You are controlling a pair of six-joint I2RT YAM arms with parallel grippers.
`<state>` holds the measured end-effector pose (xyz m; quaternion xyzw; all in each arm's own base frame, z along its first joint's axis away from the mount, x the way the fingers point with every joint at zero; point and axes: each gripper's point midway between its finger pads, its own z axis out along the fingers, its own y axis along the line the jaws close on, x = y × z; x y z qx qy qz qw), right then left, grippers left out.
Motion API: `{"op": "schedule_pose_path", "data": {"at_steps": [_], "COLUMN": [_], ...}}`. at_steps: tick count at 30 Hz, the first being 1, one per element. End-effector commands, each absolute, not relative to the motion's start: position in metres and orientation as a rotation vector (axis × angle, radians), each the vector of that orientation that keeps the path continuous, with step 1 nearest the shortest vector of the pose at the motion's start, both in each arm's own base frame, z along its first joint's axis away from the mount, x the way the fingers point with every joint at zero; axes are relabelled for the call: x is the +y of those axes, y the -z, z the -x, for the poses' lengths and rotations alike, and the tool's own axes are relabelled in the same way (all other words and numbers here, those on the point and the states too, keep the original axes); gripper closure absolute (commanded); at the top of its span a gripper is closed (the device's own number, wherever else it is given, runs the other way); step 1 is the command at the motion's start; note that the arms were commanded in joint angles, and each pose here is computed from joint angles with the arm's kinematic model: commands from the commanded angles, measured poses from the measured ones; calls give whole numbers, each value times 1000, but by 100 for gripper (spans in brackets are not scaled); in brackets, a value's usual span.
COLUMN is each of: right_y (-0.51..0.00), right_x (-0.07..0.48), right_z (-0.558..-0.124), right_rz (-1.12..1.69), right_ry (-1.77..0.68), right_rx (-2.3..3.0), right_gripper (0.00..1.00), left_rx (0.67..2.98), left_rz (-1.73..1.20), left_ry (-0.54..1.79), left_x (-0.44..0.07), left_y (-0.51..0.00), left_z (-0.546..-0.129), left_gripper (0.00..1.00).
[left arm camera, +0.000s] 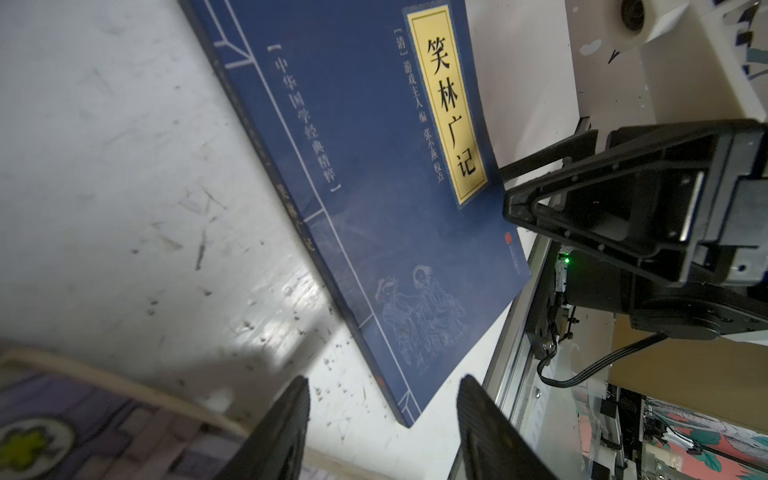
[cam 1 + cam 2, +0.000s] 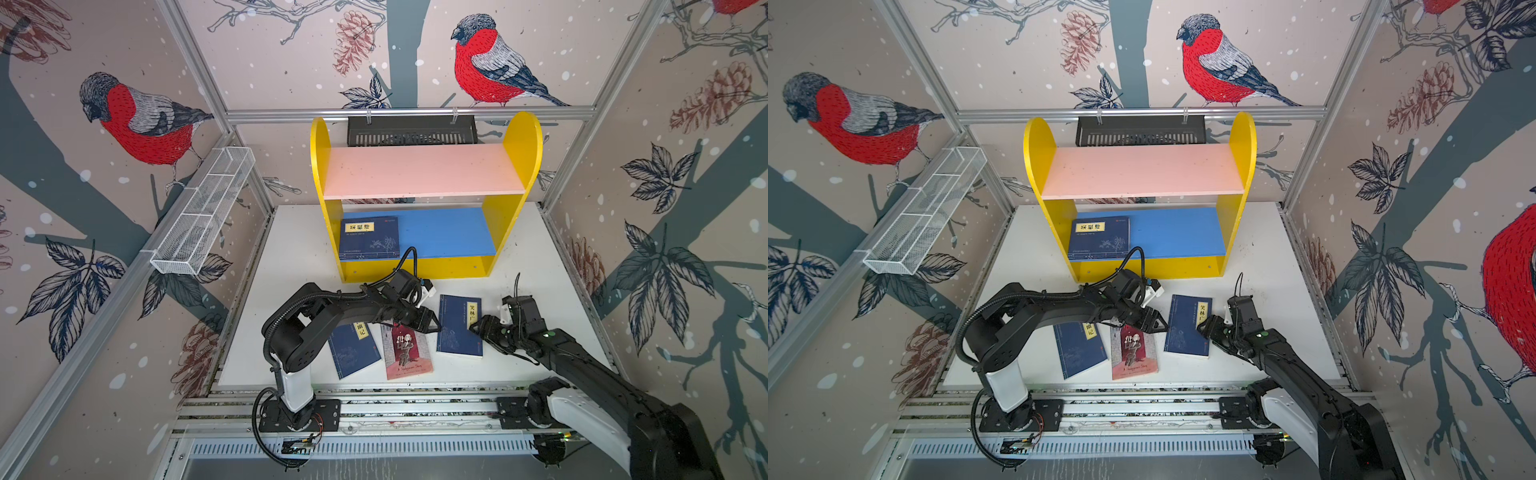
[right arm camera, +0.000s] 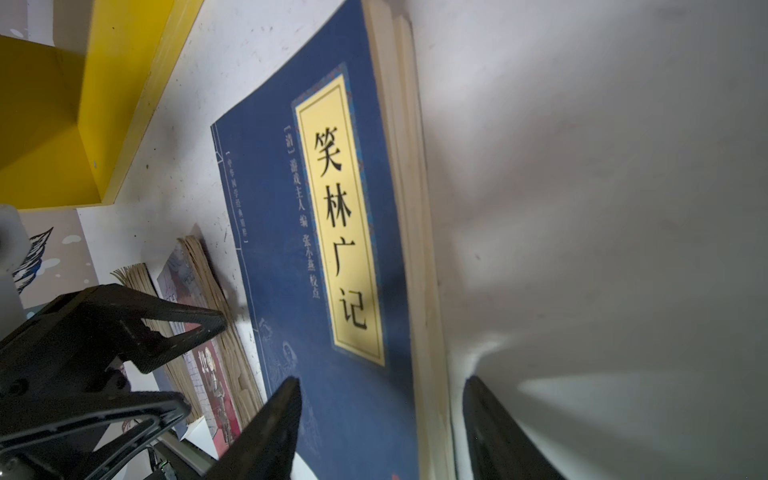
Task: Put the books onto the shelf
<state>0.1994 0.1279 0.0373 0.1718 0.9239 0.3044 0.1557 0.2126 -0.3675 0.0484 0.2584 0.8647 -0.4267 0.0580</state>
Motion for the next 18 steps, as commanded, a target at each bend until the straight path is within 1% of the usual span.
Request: {"op": "schedule_pose_path", "data": {"at_steps": [1, 5, 8, 13, 15, 18], "right_y": [-39, -40, -42, -38, -37, -40], "right_x": [131, 131, 134, 137, 139, 142], "right_z": [-202, -203, -204, -202, -200, -199], "right_rz": [-453, -450, -440, -419, -411, -390], "right_ry": [-908, -924, -950, -978, -995, -1023], "right_rx": [2626, 2618, 2606, 2616, 2621, 2612], "right_gripper": [37, 38, 40, 42, 45, 51], "left_rx": [2602, 2613, 2619, 2655, 2659, 2660], "left_rz": [-827, -830, -846, -875, -880, -881], "left_ry": [1352, 1371, 1390, 1438, 1442, 1450], "left_x": [-376, -378, -380, -382, -383, -385], "left_y": [-50, -46, -43, -30, -25, -24], "left_z": [-209, -207, -205, -195, -194, -194], "left_gripper": [42, 43, 43, 44, 44, 45]}}
